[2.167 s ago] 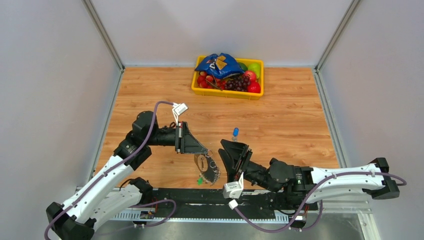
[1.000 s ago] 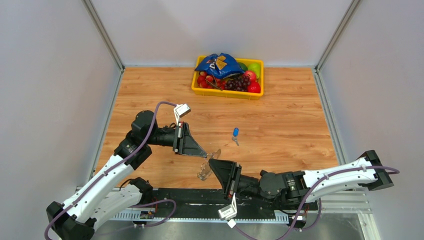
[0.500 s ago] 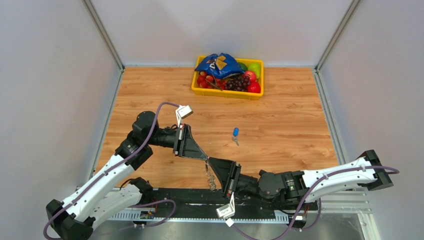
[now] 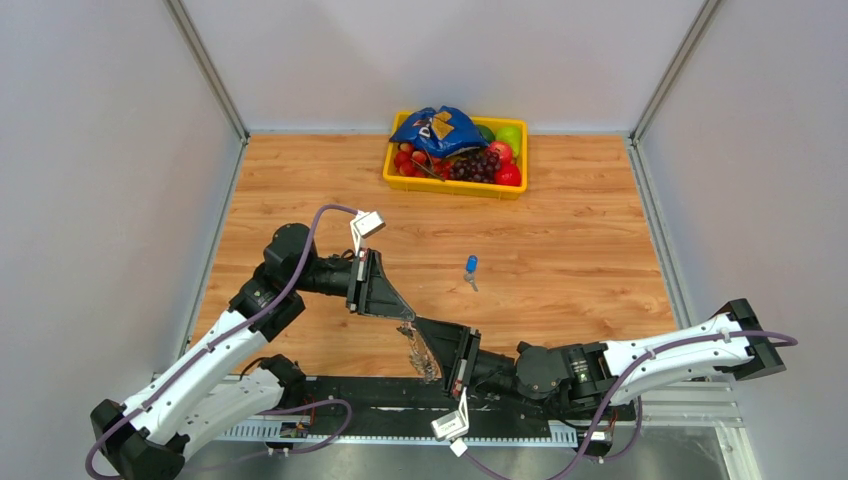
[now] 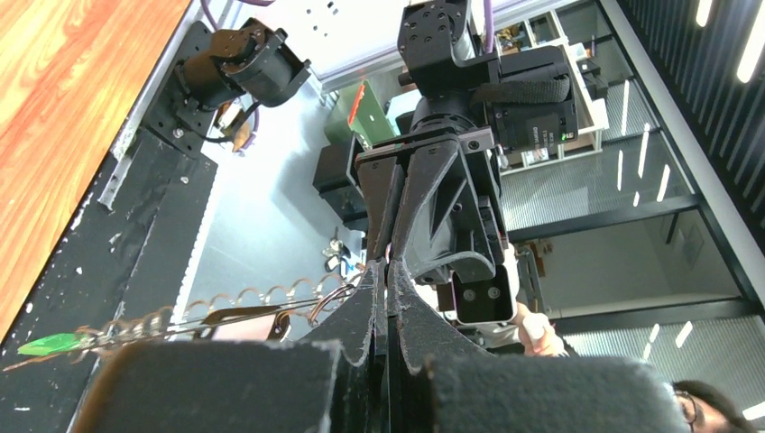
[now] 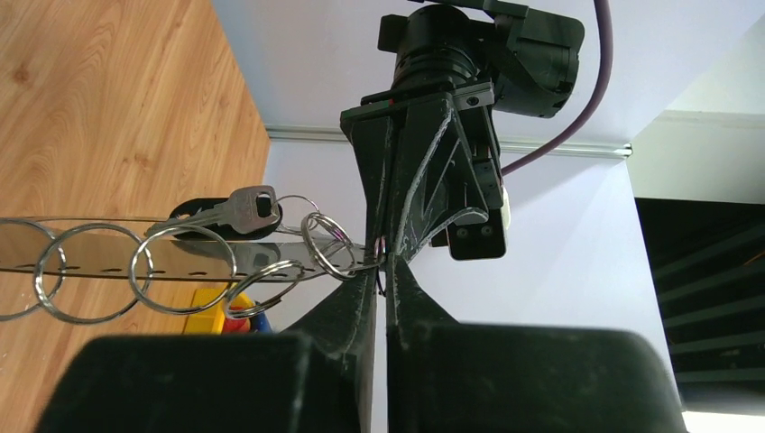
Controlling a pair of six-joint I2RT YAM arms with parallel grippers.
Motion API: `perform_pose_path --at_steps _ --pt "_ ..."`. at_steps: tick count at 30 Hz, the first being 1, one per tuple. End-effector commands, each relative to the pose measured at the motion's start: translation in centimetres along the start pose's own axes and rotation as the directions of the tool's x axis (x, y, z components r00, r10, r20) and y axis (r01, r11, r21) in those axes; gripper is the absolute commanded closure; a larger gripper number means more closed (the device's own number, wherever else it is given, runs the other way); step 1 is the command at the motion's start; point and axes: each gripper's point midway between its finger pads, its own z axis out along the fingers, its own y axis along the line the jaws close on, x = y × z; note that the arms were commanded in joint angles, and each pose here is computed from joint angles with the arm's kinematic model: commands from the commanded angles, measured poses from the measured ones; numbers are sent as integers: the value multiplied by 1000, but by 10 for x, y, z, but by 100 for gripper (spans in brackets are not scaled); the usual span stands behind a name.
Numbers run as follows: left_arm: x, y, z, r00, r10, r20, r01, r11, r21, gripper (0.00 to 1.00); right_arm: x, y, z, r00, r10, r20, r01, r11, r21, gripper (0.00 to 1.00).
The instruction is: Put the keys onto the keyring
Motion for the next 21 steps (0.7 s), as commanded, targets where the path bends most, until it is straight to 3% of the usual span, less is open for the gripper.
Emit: perform_pose_path --at_steps 1,11,14,21 --pt "2 -20 -1 996 89 -16 -88 995 55 100 7 -26 -4 998 45 -32 -42 997 71 97" --pt "1 -21 -1 994 103 -33 -102 994 48 96 10 -34 -15 992 125 -18 -122 987 102 100" --pt "0 -21 -2 991 132 -32 -131 991 39 80 12 -34 -18 989 147 -20 -145 984 99 100" --pt "-3 -31 -6 966 260 -14 -259 965 33 59 10 -31 -24 950 311 9 -311 949 56 100"
